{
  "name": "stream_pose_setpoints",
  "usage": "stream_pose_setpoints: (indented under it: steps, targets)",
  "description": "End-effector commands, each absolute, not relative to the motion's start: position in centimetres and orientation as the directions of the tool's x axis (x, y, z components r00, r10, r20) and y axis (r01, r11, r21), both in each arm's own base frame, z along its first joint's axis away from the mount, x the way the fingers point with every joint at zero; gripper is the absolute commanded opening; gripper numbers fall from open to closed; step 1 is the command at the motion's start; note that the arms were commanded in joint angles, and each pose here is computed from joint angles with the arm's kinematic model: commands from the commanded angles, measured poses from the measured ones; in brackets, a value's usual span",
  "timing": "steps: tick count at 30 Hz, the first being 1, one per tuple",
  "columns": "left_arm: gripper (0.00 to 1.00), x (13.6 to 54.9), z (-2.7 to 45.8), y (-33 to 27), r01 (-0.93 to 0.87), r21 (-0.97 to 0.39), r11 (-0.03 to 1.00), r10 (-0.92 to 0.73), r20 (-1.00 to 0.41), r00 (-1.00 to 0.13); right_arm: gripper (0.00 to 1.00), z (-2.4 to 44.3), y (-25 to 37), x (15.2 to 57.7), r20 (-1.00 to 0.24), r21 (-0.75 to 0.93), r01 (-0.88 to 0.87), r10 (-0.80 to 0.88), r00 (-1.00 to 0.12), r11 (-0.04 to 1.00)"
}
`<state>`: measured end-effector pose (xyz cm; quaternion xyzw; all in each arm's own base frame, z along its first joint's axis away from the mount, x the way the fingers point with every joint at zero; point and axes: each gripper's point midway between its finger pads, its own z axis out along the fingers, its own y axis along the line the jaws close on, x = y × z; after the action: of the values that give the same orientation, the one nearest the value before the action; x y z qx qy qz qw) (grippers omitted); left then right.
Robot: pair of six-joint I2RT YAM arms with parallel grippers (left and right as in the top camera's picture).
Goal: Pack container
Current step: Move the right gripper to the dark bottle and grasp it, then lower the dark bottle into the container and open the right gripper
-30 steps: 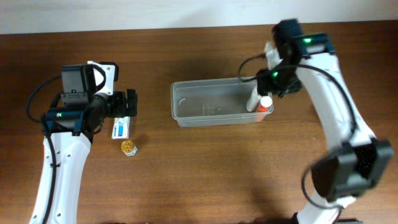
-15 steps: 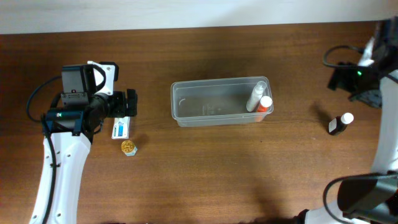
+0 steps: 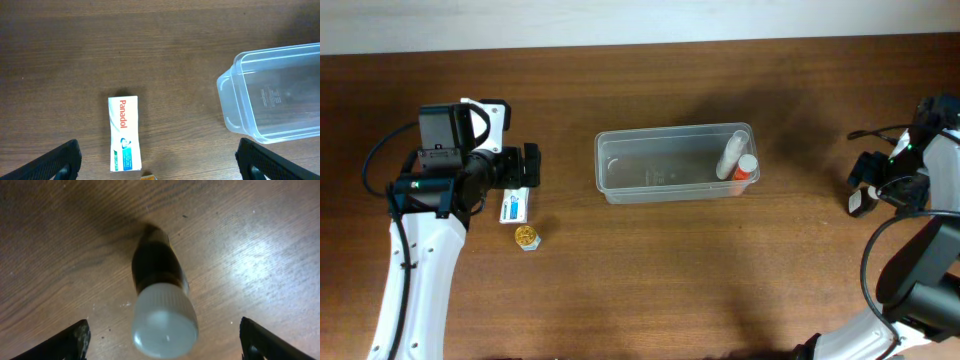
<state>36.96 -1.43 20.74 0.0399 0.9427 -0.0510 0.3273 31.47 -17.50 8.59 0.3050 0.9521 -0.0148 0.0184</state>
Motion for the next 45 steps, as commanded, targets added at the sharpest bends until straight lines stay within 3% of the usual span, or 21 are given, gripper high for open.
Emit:
stream_pose_setpoints:
  steps: [1, 10, 17, 25, 31, 36, 39, 45]
  targets:
    - [0.99, 37.4, 21.4, -1.2, 0.097, -0.070, 0.993, 0.030, -0.634, -0.773, 0.80, 8.2, -18.1, 31.7, -0.054, -0.022, 0.575, 0.573, -0.818, 0.818]
    - [0.99, 37.4, 21.4, -1.2, 0.097, -0.070, 0.993, 0.030, -0.634, -0.772, 0.37, 8.2, -18.3, 32.0, -0.070, -0.020, 0.575, 0.573, -0.817, 0.818]
    - [0.99, 37.4, 21.4, -1.2, 0.097, -0.070, 0.993, 0.030, -0.634, -0.772, 0.27, 8.2, -18.3, 32.0, -0.070, -0.020, 0.575, 0.573, -0.817, 0.818]
    - [1.00, 37.4, 21.4, -1.2, 0.097, -0.070, 0.993, 0.030, -0.635, -0.772, 0.20, 8.2, -18.3, 32.1, -0.073, -0.019, 0.575, 0.572, -0.817, 0.818]
    - [0.99, 37.4, 21.4, -1.2, 0.097, -0.070, 0.993, 0.030, -0.635, -0.772, 0.18, 10.4, -16.6, 33.2, -0.089, 0.090, 0.541, 0.548, -0.832, 0.836]
    - [0.99, 37.4, 21.4, -1.2, 0.097, -0.070, 0.993, 0.030, -0.634, -0.772, 0.18, 15.4, -14.4, 34.0, -0.146, 0.108, 0.466, 0.477, -0.867, 0.878]
    - [0.99, 37.4, 21.4, -1.2, 0.097, -0.070, 0.993, 0.030, -0.634, -0.773, 0.18, 22.1, -9.2, 34.7, -0.238, 0.105, 0.305, 0.322, -0.916, 0.947]
    - [0.99, 37.4, 21.4, -1.2, 0.097, -0.070, 0.993, 0.030, -0.634, -0.773, 0.19, 28.2, -1.0, 35.6, -0.363, 0.103, 0.070, 0.103, -0.926, 0.992]
